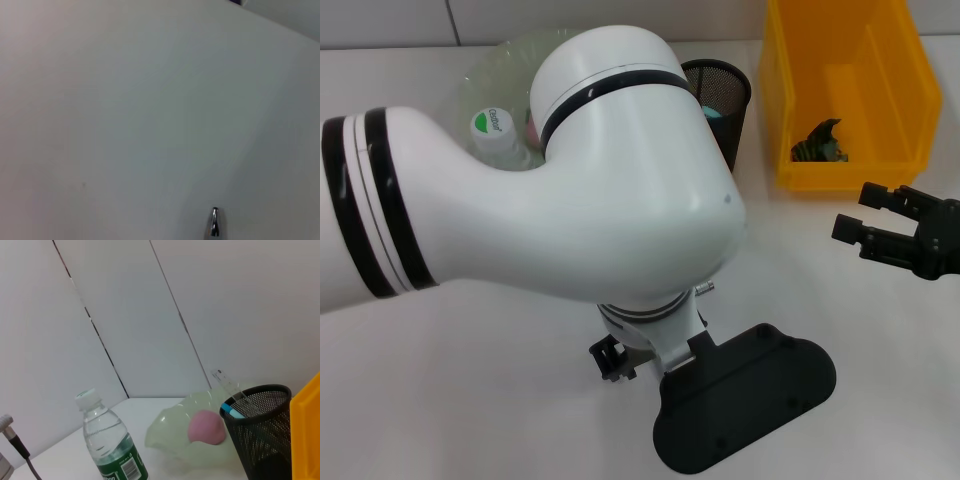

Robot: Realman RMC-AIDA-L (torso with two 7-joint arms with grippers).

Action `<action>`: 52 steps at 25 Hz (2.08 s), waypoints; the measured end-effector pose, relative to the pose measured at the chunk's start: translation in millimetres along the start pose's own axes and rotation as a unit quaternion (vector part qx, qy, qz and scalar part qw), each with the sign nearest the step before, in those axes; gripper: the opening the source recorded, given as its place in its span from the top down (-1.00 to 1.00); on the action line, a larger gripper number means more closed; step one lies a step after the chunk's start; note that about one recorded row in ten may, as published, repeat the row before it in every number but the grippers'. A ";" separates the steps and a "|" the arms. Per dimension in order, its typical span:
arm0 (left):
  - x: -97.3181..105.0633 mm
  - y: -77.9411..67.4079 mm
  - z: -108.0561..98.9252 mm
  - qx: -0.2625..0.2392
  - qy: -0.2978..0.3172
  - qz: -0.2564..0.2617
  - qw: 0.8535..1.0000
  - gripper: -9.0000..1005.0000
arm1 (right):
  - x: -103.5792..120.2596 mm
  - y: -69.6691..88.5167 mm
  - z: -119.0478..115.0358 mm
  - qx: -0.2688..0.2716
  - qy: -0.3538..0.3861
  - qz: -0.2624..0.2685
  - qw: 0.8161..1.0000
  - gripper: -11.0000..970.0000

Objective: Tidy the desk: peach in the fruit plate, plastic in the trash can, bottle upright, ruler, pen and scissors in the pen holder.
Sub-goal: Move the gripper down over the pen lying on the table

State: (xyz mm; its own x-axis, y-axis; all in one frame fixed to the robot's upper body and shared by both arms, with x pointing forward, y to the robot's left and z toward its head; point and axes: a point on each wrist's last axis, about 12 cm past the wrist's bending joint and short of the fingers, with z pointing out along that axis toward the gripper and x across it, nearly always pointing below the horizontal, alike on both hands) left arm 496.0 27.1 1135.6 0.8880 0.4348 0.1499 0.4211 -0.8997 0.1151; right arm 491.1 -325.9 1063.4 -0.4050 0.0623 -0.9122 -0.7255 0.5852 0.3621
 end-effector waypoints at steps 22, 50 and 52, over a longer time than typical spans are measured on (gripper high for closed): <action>-0.3 -1.5 7.5 -0.004 -0.001 0.007 1.000 -0.03 | -3.5 -2.8 14.2 -0.007 0.009 -0.001 1.000 -0.73; -1.5 -5.4 12.0 0.010 0.014 0.021 1.000 0.44 | -10.0 -2.8 30.3 -0.024 0.015 -0.003 1.000 -0.73; -1.3 -5.8 12.8 0.012 0.014 0.021 1.000 0.44 | -10.6 -2.8 31.2 -0.025 0.015 -0.003 1.000 -0.73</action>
State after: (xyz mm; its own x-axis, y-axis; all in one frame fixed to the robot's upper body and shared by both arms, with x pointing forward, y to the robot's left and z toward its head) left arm 494.7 31.2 1122.2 0.8998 0.3966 0.1817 0.3875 -0.9179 0.0851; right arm 514.8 -303.0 1066.2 -0.4167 0.0339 -0.9084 -0.7544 0.5447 0.3664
